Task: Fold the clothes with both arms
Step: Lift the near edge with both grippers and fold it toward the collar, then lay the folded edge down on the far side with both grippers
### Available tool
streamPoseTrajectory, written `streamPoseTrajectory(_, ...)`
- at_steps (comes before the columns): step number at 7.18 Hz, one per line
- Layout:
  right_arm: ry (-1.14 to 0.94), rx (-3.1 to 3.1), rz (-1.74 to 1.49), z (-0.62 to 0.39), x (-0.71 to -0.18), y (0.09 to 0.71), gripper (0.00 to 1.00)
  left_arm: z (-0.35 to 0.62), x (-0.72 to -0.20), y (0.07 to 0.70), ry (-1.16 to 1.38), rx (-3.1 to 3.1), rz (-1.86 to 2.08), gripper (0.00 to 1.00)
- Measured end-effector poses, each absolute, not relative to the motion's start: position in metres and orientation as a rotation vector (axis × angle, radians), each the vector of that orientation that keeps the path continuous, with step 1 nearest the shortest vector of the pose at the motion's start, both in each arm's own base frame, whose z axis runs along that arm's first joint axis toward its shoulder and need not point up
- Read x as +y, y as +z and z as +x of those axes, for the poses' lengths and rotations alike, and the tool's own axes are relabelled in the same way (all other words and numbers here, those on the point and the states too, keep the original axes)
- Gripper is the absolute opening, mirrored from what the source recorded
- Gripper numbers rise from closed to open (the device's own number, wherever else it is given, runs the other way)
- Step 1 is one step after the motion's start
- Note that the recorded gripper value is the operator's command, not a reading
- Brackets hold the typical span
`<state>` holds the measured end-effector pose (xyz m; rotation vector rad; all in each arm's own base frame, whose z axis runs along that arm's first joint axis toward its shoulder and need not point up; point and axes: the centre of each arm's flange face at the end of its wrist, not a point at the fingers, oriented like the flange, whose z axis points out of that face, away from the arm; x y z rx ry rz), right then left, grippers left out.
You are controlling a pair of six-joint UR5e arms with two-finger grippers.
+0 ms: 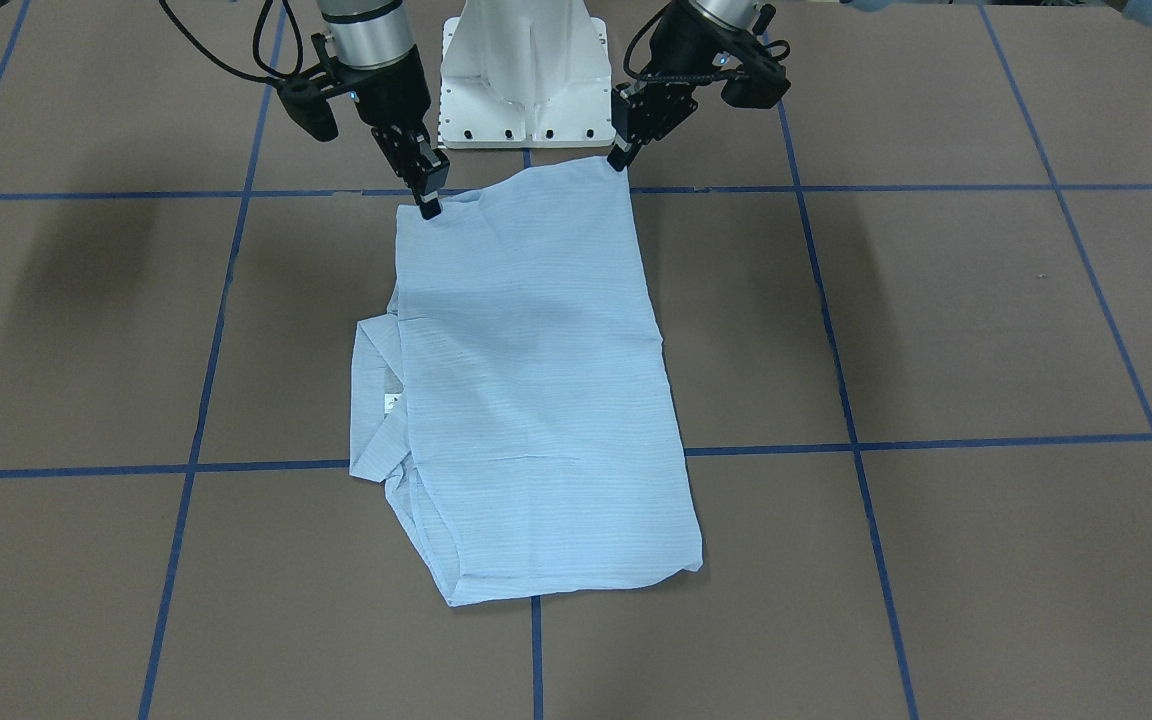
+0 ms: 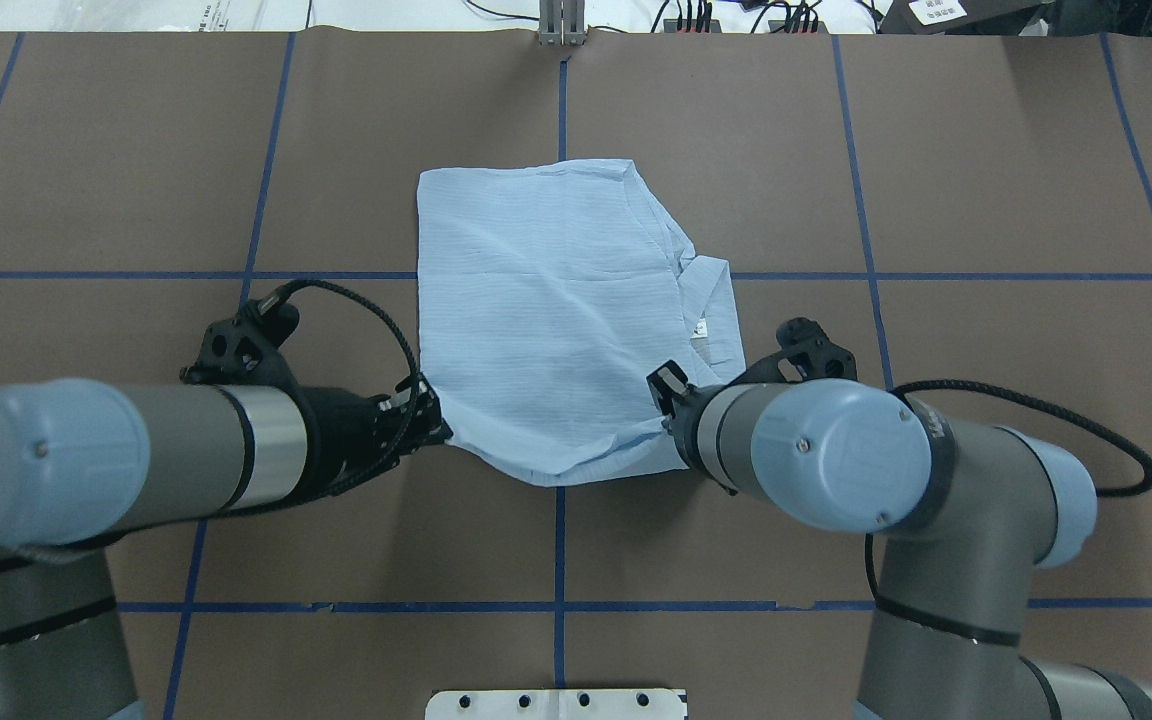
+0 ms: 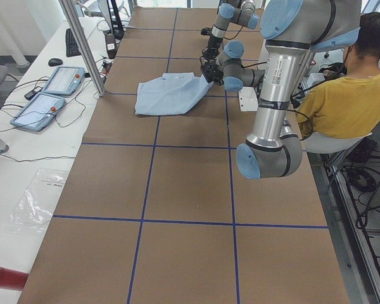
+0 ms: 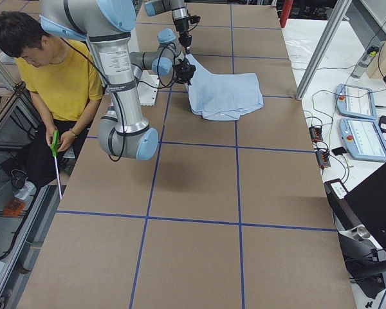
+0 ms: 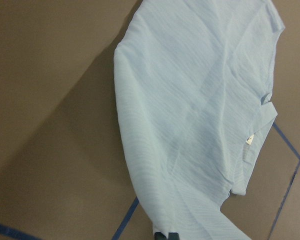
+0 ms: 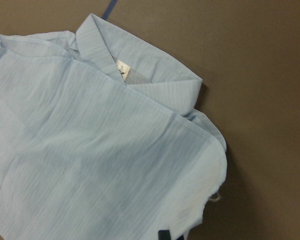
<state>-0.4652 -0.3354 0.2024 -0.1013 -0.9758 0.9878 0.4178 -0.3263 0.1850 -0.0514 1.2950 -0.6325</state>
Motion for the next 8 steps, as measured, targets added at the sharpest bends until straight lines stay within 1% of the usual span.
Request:
streamPoseTrajectory(3,0.989,-0.916,-0.071,-0.497,-0.462,0.209,0.0,0.438,-0.444,0.204,-0.623,1.176,0.118,0.0)
streamPoseTrajectory(5,0.986,-0.901,-0.083,-0.532,-0.558,0.211,0.0,0.464,-0.522,0.234,-0.638,1.126,0.185,0.0)
streamPoseTrajectory(6,0.976,-0.901,-0.078,-0.544,-0.597,0.216,0.0,0.475,-0.554,0.252,-0.646,1.116,0.207,0.0)
streamPoseTrajectory(8,0.961,-0.888,-0.061,-0.553,-0.642,0.229,0.0,0.485,-0.593,0.273,-0.648,1.084,0.235,0.0)
